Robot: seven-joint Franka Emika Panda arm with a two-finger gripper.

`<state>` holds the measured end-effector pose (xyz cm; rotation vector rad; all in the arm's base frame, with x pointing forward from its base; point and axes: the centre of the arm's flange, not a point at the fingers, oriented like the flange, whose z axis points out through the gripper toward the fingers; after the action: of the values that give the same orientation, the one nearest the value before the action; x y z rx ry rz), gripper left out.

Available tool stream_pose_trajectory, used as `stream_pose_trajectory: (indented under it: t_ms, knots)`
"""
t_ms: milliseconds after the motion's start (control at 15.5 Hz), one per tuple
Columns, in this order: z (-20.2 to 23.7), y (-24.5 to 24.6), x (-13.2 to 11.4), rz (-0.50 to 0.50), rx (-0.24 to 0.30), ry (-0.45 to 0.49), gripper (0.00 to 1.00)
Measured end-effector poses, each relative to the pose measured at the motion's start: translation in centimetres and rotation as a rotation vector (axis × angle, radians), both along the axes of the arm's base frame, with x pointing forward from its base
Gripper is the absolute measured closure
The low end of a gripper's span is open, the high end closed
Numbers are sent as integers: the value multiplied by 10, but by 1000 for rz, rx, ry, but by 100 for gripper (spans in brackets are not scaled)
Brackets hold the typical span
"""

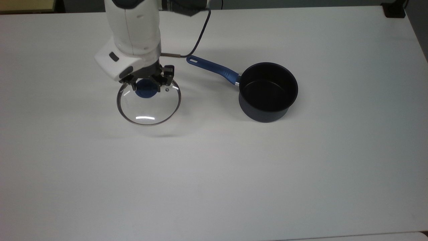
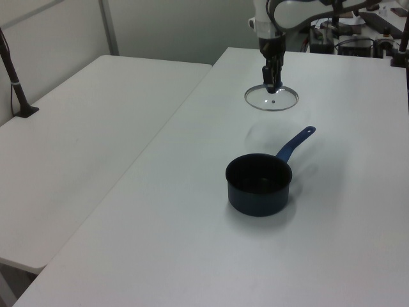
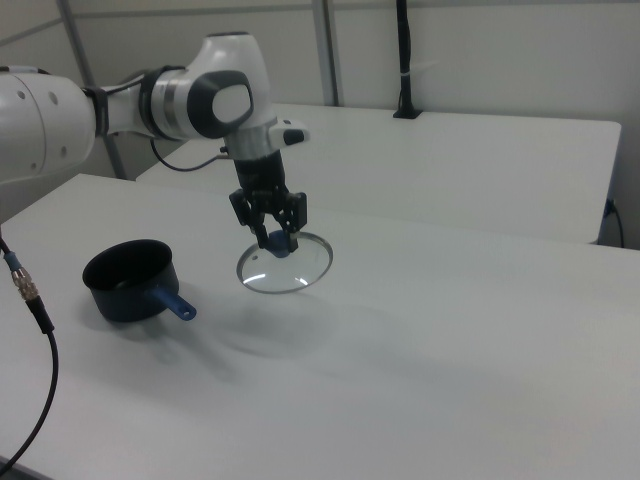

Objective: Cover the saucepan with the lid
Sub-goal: 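Carry the glass lid over the black saucepan's rim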

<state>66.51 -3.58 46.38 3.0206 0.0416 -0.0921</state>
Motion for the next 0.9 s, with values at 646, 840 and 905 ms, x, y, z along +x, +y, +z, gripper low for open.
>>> stream_pose_trajectory:
  t_ms: [646, 840, 905]
  knots:
    - [3, 140, -6, 48, 27, -15, 39]
    - [0, 207, -19, 79, 25, -17, 39]
    - [-1, 229, -26, 88, 24, -18, 39]
